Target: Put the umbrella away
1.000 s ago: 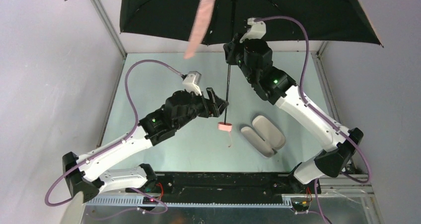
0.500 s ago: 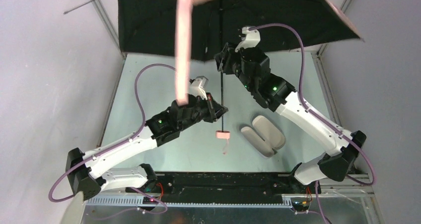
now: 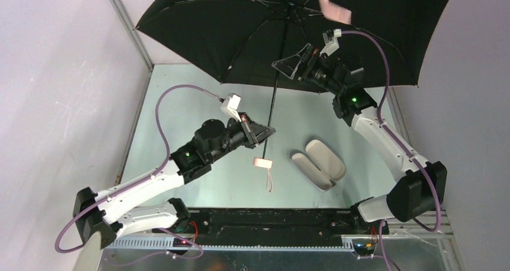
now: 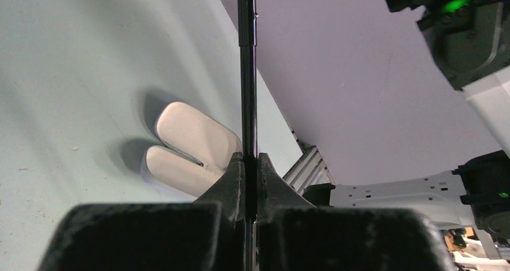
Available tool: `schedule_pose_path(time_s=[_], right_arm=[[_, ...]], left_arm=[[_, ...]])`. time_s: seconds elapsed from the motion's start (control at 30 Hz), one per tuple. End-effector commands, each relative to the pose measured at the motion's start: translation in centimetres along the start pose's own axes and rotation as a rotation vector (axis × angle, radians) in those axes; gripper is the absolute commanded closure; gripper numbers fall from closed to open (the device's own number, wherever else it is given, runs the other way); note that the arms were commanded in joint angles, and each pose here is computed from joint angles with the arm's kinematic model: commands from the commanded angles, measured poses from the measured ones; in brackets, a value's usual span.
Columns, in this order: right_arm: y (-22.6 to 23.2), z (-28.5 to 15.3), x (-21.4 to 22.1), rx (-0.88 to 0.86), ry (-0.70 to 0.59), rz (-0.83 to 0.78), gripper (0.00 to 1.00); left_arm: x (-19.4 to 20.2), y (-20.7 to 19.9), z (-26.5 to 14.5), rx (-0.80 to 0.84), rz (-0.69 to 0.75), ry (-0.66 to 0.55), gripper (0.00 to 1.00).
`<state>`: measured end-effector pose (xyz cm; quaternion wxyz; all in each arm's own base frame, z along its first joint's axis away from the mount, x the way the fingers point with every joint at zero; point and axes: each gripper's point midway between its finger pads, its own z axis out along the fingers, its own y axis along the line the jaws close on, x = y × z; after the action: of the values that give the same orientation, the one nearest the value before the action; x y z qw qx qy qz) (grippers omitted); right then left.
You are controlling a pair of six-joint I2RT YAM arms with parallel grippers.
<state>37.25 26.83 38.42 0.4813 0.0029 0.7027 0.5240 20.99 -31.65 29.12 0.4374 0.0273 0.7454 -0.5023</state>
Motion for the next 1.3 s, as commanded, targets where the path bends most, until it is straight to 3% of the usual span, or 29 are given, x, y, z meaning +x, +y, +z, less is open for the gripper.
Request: schedule_pose_path(time_s=[0.0,0.2,0.27,0.33,0.4,0.43,0.5,0.6,0.67,0.73,0.9,1.07,1.13,1.17,1.2,1.23,1.27], right_arm=[[2.8,0.4,0.0,-0.21,0.045,0.09,0.11],[1.7,2.4,0.2,-0.265,0.046,0.198,0.13],[1.9,2.8,0.2,-0.295,0.043,0.222,0.31],[2.3,3.0,0.1,-0.328,0.039,0.227,0.76],[2.4,3.1,0.0,-0.324,0.042,0.221,0.98],[2.7,3.0,-0.2,-0.315,0.036,0.208,1.0],[1.7,3.2,0.3,-0.199,0.05,0.177,1.0],[1.1,3.0,-1.4,-0.016,-0.045,0.024,1.0],[0.5,2.4,-2.1,0.142,-0.09,-0.052,1.0],[0.9,1.7,-2.9,0.269,-0.123,-0.151,1.0],[3.1,1.0,-3.1,0.477,-0.133,-0.344,1.0],[4.7,1.0,-2.7,0.546,-0.13,-0.48,1.0],[4.9,0.9,-2.3,0.547,-0.11,-0.485,1.0],[4.8,0.9,-1.9,0.547,-0.095,-0.479,0.98],[4.6,1.1,-1.2,0.531,-0.067,-0.475,0.9],[4.6,1.2,-0.8,0.519,-0.051,-0.467,0.67],[4.0,1.3,-0.1,0.499,-0.017,-0.455,0.54]], left_arm=[[-2.2,-3.0,-0.8,0.121,-0.012,-0.084,1.0],[-1.0,-3.2,-0.7,0.168,-0.042,-0.05,1.0],[-0.9,-3.4,-0.7,0.181,-0.048,-0.05,1.0],[-1.0,-3.5,-0.7,0.187,-0.041,-0.05,1.0],[-0.9,-3.2,-0.6,0.16,-0.023,-0.037,1.0],[-0.8,-2.7,-0.5,0.136,-0.001,-0.03,0.99],[-0.9,-1.9,-0.4,0.071,0.041,-0.011,0.91],[-1.3,-0.2,-0.3,-0.065,0.099,0.018,0.65],[-1.6,0.4,-0.1,-0.122,0.135,0.035,0.53],[-2.0,0.7,0.2,-0.161,0.162,0.045,0.47],[-3.1,0.2,1.7,-0.183,0.197,0.041,0.44],[-3.9,1.0,2.6,-0.257,0.227,0.037,0.5],[-4.6,0.9,3.0,-0.264,0.225,0.01,0.67],[-4.9,0.7,3.3,-0.249,0.221,-0.005,0.89],[-5.1,0.5,3.4,-0.232,0.21,-0.009,0.94],[-5.3,0.4,3.8,-0.212,0.197,-0.024,0.99],[-4.9,0.0,4.0,-0.176,0.162,-0.006,0.99]])
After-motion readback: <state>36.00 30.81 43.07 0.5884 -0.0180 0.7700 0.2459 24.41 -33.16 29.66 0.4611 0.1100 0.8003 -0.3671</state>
